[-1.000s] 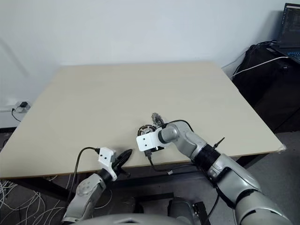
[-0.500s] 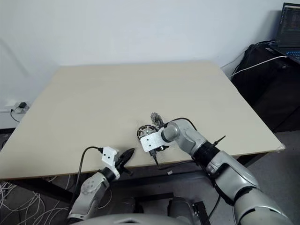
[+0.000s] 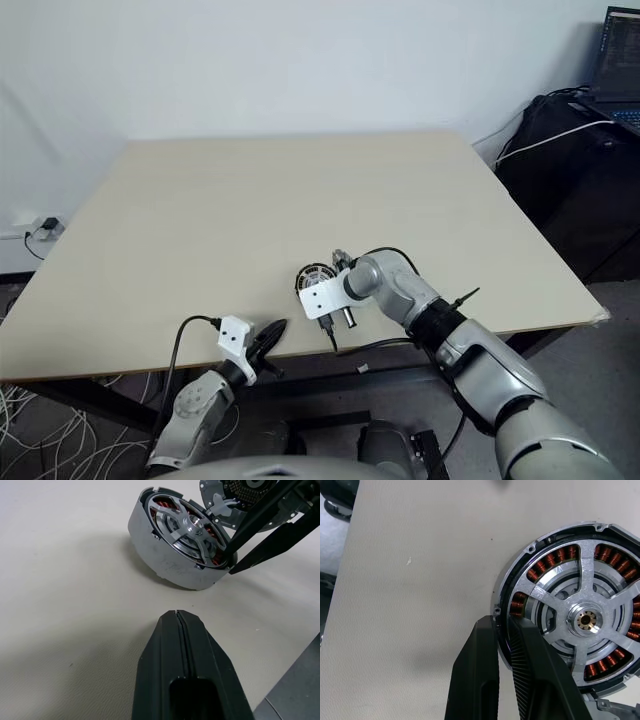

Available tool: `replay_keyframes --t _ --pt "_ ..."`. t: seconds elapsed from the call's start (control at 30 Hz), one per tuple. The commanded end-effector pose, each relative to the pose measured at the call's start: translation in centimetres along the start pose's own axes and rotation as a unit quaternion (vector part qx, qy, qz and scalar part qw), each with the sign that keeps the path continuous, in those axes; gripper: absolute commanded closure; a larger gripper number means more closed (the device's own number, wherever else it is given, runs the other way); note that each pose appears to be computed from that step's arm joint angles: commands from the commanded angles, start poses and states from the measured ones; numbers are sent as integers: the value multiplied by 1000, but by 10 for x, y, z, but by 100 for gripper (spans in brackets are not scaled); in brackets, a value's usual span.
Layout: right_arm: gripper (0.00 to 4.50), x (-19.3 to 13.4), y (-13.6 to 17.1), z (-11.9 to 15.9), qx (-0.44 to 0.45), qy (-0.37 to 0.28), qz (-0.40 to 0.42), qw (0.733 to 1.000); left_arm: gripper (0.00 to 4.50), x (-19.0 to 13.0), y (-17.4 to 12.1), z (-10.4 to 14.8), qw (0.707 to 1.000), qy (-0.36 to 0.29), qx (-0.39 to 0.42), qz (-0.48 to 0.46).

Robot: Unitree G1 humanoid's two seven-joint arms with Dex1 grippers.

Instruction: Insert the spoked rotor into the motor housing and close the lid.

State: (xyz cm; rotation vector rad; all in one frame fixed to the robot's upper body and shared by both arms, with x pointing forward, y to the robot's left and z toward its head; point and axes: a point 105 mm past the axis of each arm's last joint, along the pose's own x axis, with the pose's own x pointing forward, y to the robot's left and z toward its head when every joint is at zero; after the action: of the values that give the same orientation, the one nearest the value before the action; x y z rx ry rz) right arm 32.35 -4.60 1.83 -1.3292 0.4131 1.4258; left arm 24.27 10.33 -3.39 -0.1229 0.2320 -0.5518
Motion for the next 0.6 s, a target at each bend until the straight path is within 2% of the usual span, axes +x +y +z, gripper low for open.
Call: replay_keyframes --t 0.03,0.27,0.6 --pt "440 -12 -9 0 44 -11 -28 999 450 -5 3 14 1000 -29 12 -4" --pt "440 -28 18 4 233 -53 21 971 450 -8 4 14 1000 -28 8 -3" --pt "440 -31 23 25 307 -93 39 946 450 -2 4 14 1000 -24 9 -7"
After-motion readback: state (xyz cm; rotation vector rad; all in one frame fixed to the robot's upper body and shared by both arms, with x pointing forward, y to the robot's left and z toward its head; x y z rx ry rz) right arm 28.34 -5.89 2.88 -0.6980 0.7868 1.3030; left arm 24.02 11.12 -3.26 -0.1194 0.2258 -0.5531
